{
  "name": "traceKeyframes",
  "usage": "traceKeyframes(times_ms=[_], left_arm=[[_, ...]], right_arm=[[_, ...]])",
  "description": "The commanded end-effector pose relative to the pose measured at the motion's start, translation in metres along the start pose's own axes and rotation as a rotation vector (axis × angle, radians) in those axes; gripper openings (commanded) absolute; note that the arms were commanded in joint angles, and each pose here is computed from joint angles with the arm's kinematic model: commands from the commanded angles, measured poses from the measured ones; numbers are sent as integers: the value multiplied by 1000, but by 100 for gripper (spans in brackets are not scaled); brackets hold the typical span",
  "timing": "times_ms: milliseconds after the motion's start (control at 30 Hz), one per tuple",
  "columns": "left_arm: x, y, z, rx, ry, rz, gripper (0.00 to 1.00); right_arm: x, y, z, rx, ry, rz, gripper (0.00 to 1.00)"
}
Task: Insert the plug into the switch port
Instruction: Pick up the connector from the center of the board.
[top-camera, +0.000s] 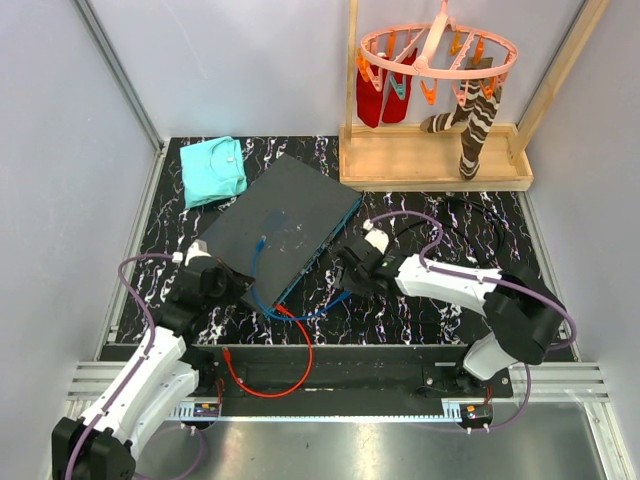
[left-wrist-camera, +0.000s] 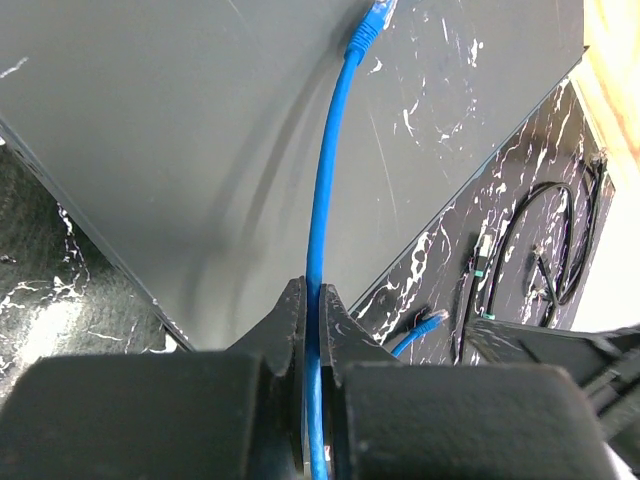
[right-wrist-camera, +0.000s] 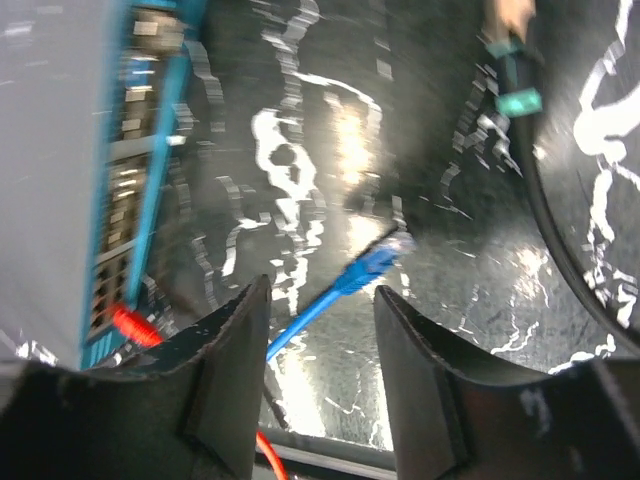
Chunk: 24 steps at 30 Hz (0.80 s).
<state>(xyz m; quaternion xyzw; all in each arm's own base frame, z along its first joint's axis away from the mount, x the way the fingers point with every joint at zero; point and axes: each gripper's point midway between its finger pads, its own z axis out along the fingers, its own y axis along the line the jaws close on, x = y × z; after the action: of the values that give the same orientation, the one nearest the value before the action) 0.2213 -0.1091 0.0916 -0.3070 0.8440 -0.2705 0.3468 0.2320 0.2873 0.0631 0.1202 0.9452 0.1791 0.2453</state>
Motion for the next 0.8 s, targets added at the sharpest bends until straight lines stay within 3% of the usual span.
traceKeyframes(times_ms=[0, 267, 533, 667, 767], left_arm=[[-2, 1, 2, -9, -21, -9, 0], [7, 5, 2, -18, 7, -10, 1], [13, 15, 0, -48, 22, -6, 2], [16, 18, -3, -60, 35, -5, 4], [19, 19, -12, -70, 57, 9, 7]], right_arm=[[10, -21, 19, 98, -10, 148, 51], [12, -31, 41, 165, -40, 186, 44], [29, -32, 51, 180, 25, 134, 40], [26, -30, 47, 166, 15, 53, 28], [14, -22, 42, 143, -18, -47, 10]])
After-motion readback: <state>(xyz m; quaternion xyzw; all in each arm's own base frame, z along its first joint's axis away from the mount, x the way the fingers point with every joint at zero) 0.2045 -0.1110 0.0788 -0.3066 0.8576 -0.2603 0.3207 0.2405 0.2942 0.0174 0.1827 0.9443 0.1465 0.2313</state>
